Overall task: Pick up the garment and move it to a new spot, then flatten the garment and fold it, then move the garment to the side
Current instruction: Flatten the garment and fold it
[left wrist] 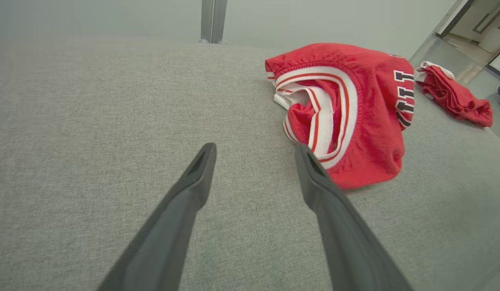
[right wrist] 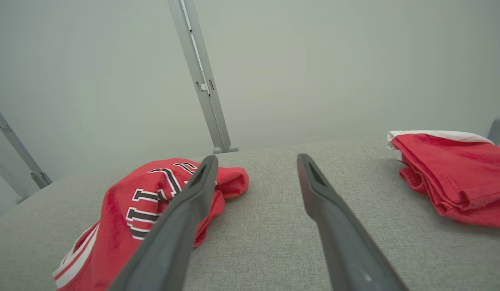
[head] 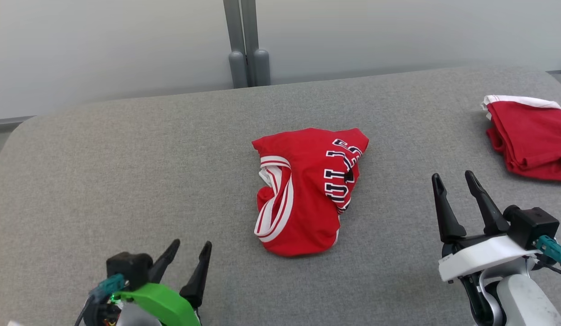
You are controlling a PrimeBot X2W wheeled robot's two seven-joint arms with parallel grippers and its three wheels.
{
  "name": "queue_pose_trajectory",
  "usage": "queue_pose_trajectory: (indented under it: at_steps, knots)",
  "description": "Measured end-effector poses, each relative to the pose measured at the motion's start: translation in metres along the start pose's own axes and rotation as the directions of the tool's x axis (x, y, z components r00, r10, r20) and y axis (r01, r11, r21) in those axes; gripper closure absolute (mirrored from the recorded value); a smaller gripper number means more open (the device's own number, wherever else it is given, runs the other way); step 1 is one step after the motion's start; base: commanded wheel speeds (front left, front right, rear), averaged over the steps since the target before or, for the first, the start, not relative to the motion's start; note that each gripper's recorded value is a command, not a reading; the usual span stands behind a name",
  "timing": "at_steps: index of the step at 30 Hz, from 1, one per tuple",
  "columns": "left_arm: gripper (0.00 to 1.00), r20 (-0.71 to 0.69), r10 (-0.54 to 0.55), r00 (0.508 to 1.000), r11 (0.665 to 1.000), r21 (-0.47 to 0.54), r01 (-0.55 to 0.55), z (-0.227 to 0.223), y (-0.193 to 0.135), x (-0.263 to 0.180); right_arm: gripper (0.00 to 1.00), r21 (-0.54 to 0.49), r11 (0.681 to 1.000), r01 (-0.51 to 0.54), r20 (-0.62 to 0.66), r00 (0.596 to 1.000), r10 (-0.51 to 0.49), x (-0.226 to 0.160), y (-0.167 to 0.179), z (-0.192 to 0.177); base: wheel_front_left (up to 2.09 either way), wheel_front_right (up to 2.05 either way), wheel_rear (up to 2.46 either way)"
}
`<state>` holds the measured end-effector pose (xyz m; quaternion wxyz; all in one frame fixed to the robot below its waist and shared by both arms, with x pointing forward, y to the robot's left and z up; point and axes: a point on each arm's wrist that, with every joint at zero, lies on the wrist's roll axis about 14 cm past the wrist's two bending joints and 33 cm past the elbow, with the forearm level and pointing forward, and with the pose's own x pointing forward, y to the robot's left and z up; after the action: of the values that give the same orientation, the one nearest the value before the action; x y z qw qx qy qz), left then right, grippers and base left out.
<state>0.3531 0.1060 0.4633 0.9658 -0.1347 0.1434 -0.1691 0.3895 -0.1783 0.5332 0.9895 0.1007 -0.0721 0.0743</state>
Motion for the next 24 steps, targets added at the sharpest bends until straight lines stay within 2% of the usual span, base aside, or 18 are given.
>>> queue_pose_trajectory:
  at_steps: [7, 21, 22, 24]
  knots:
    - [0.0, -0.25, -0.144, 0.957, 0.989, -0.03, 0.141, -0.035, -0.027, 0.023, 0.0, -0.02, 1.0, 0.005, -0.003, 1.0, -0.005, 0.006, -0.008, 0.0, 0.0, 0.0, 0.0]
    - [0.0, -0.386, -0.317, 0.866, 0.948, -0.09, 0.306, -0.067, -0.072, 0.063, 0.0, -0.037, 0.995, 0.095, -0.021, 0.995, -0.096, 0.001, -0.04, -0.004, 0.0, 0.0, 0.0]
    - [0.06, -0.387, -0.328, 0.862, 0.944, -0.095, 0.316, -0.068, -0.074, 0.064, 0.0, -0.037, 0.994, 0.102, -0.023, 0.994, -0.103, -0.001, -0.042, -0.005, 0.0, 0.0, 0.0]
    - [0.51, -0.383, -0.343, 0.858, 0.938, -0.1, 0.331, -0.068, -0.077, 0.065, 0.0, -0.037, 0.993, 0.114, -0.025, 0.993, -0.115, -0.003, -0.045, -0.005, 0.0, 0.0, 0.0]
